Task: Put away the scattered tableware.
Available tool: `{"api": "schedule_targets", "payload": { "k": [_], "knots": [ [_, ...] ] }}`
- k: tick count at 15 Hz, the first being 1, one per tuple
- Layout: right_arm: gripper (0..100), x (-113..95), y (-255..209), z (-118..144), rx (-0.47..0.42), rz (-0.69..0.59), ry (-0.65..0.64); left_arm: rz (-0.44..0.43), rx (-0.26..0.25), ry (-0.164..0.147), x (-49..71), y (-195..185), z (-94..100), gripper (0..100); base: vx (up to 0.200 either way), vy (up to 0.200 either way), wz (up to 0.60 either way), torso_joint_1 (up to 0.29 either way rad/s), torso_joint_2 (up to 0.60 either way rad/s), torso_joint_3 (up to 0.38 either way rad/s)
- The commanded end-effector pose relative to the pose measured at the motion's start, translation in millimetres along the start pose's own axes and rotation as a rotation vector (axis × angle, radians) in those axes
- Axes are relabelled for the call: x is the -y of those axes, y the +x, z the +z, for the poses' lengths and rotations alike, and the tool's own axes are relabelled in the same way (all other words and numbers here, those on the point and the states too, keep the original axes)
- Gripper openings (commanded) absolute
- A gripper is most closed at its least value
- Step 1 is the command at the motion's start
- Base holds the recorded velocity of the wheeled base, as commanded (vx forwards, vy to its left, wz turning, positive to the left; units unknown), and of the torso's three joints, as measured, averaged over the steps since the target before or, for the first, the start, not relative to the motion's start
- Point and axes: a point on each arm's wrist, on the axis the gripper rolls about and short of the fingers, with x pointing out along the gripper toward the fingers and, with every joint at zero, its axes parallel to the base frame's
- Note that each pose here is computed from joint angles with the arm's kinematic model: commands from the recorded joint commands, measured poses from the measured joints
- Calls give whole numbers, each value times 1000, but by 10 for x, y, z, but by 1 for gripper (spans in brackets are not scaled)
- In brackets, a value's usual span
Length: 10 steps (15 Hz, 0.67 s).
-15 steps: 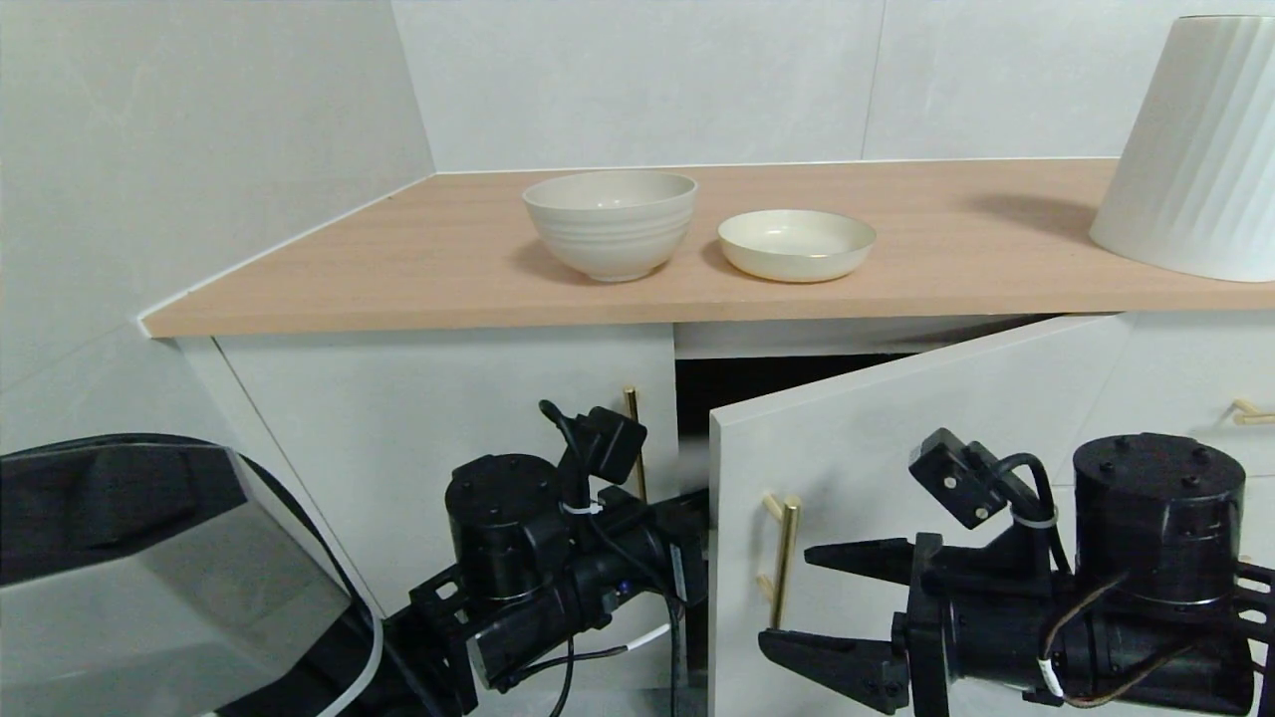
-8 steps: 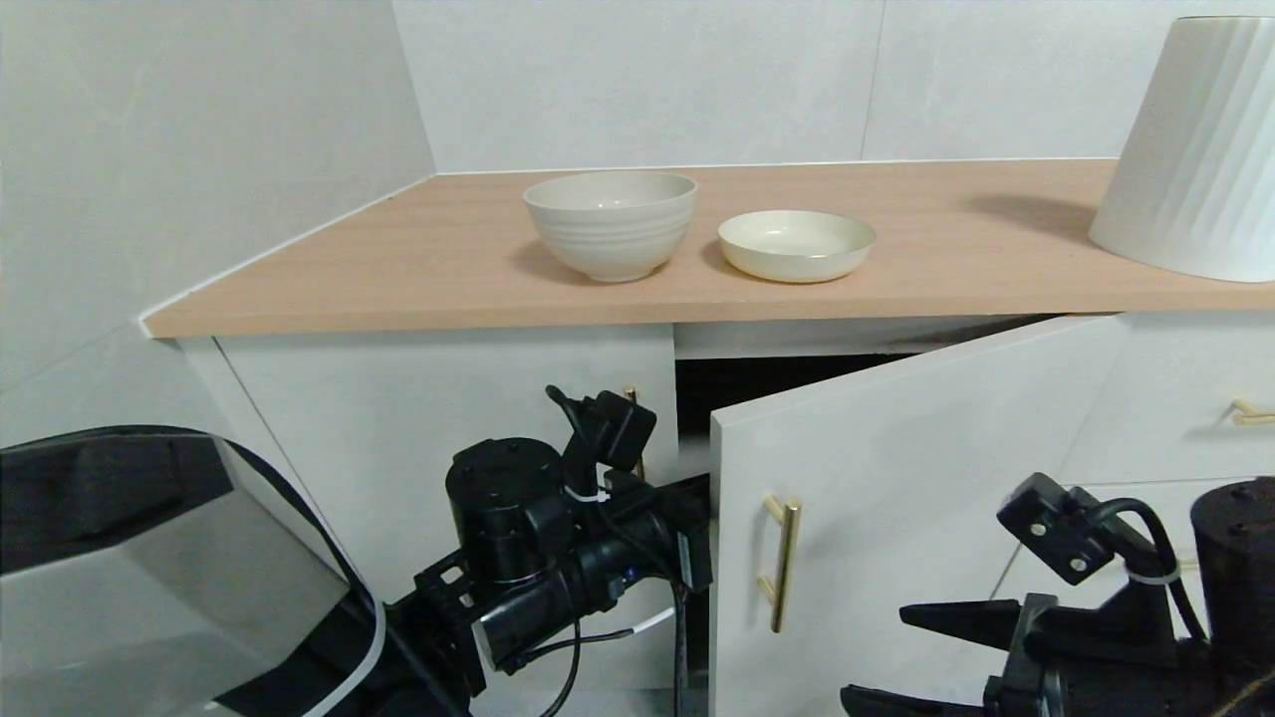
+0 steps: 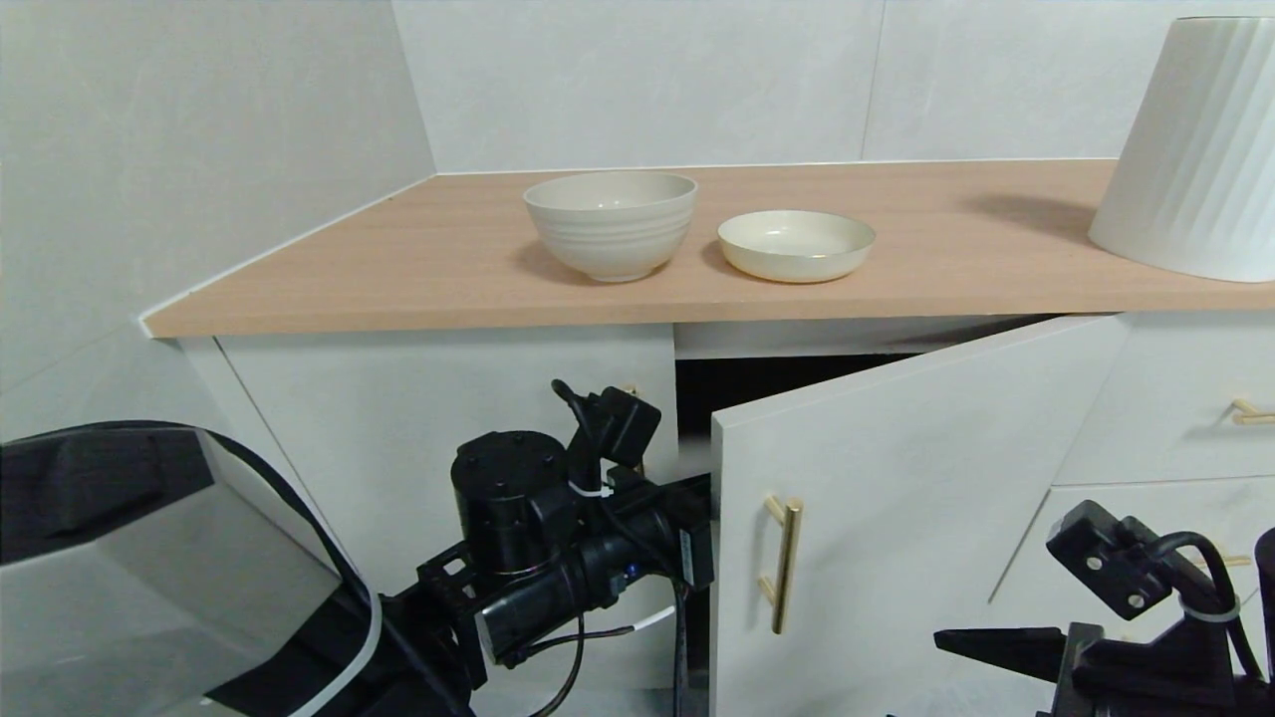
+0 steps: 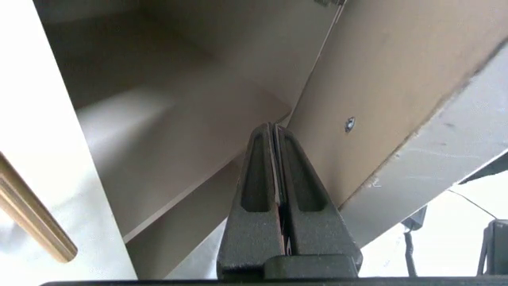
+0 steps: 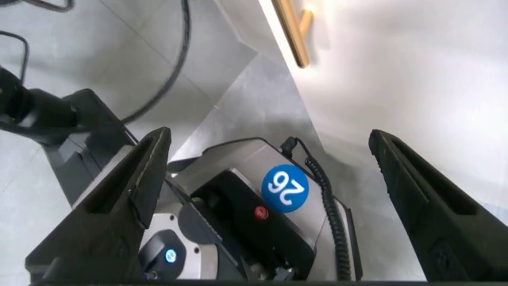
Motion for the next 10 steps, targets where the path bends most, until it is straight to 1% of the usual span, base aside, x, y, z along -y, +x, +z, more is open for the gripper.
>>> {"api": "schedule_targets", "payload": {
  "k": [1,5,7,10],
  "knots": [
    [100,4,9,-14,-8,-1,1,-2,4,-1,6,2,9,0,0,0,0,0,0,0],
    [100,3,9,-12,-7,0,1,-14,-7,-4,39,37,-31,0,0,0,0,0,0,0],
    [100,3,9,-11,-5,0,1,-13,-10,-4,33,47,-46,0,0,0,0,0,0,0],
    [100,3,9,-9,-4,1,-1,-14,-7,-4,33,58,-39,0,-200,0,0,6,6,-2]
  ]
}}
